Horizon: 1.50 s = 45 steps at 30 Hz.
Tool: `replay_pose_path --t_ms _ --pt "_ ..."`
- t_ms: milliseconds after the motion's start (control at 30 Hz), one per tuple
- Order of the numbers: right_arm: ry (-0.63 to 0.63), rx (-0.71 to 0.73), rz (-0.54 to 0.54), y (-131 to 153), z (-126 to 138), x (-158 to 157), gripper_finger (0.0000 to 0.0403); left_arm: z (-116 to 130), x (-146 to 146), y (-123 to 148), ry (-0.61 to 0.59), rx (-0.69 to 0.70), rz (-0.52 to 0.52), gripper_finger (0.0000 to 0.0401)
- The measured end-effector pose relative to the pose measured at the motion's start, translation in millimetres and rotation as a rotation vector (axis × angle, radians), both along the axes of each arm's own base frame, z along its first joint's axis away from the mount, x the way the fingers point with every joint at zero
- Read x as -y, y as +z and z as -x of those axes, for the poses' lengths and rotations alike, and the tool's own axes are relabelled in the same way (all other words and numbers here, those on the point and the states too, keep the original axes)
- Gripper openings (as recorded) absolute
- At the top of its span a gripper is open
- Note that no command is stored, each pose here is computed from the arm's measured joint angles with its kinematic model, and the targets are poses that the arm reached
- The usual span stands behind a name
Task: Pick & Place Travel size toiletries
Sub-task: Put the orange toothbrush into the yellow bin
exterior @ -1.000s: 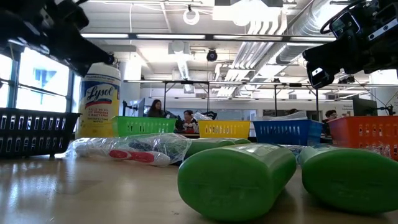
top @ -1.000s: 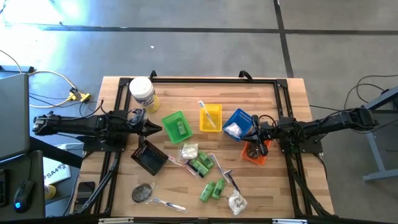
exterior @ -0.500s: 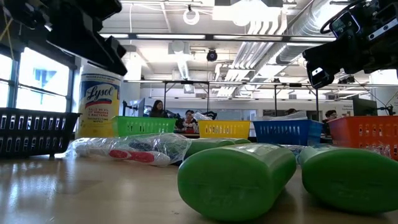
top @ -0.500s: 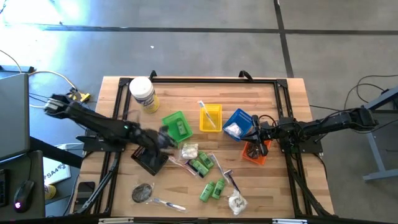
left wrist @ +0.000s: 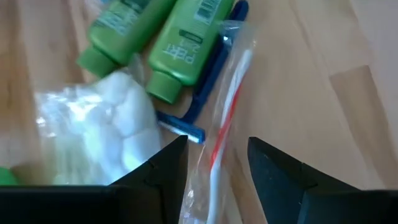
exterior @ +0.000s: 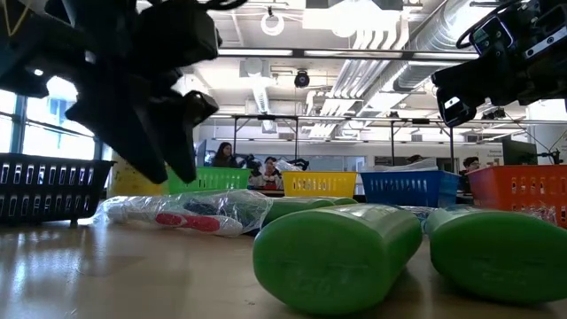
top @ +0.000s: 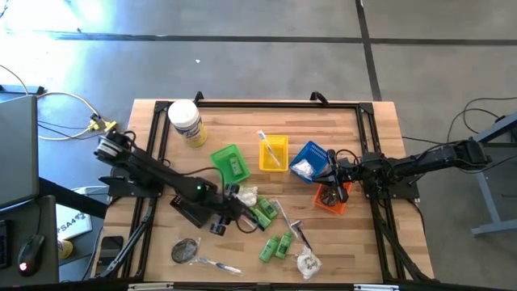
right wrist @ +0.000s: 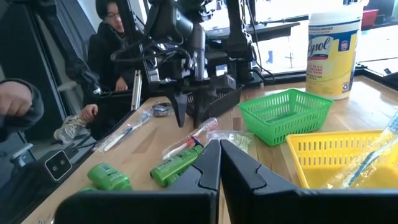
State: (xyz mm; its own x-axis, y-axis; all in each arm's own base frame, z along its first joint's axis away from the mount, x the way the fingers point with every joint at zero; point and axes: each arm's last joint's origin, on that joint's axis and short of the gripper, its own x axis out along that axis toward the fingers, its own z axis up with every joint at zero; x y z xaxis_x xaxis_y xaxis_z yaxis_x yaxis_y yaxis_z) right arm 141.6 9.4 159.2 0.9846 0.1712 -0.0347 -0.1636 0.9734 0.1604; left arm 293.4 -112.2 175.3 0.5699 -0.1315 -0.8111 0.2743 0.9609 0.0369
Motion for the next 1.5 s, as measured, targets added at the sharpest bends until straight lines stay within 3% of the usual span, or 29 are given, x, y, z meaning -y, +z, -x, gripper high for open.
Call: replay_pose_path --t_ms 333,700,800,933,1067,1267,1500 --pt "0.0 -0.002 0.0 -0.2 0.0 0.0 0.0002 -3.0 1.3 -27.4 0.015 -0.11 -0.034 0.016" --pt "-0.003 -0.002 0.0 -0.1 0.0 0.1 0.0002 -4.8 1.9 -34.1 0.016 -0.128 -0.042 0.0157" --pt "-0.003 -0.002 0.0 -0.2 0.0 0.1 0.0002 -4.7 2.3 -34.6 0.005 -0.132 -0.036 0.0136" --pt "-0.003 -0.002 0.0 -0.2 0.0 0.1 0.0002 -4.9 3.0 -34.1 0.0 -0.139 -0.02 0.0073" --pt "-0.002 -0.002 -0.001 -0.1 0.0 0.1 0.0002 -7.9 4.4 -26.2 -0.017 -0.152 -0.033 0.0016" --pt "0.0 -0.003 -0.008 -0.2 0.0 0.0 0.0002 -12.1 10.9 4.7 -0.102 -0.116 -0.077 0.0045" --pt "0.0 -0.004 -0.008 -0.2 0.0 0.0 0.0002 6.8 9.0 65.7 -0.234 0.086 -0.094 0.0013"
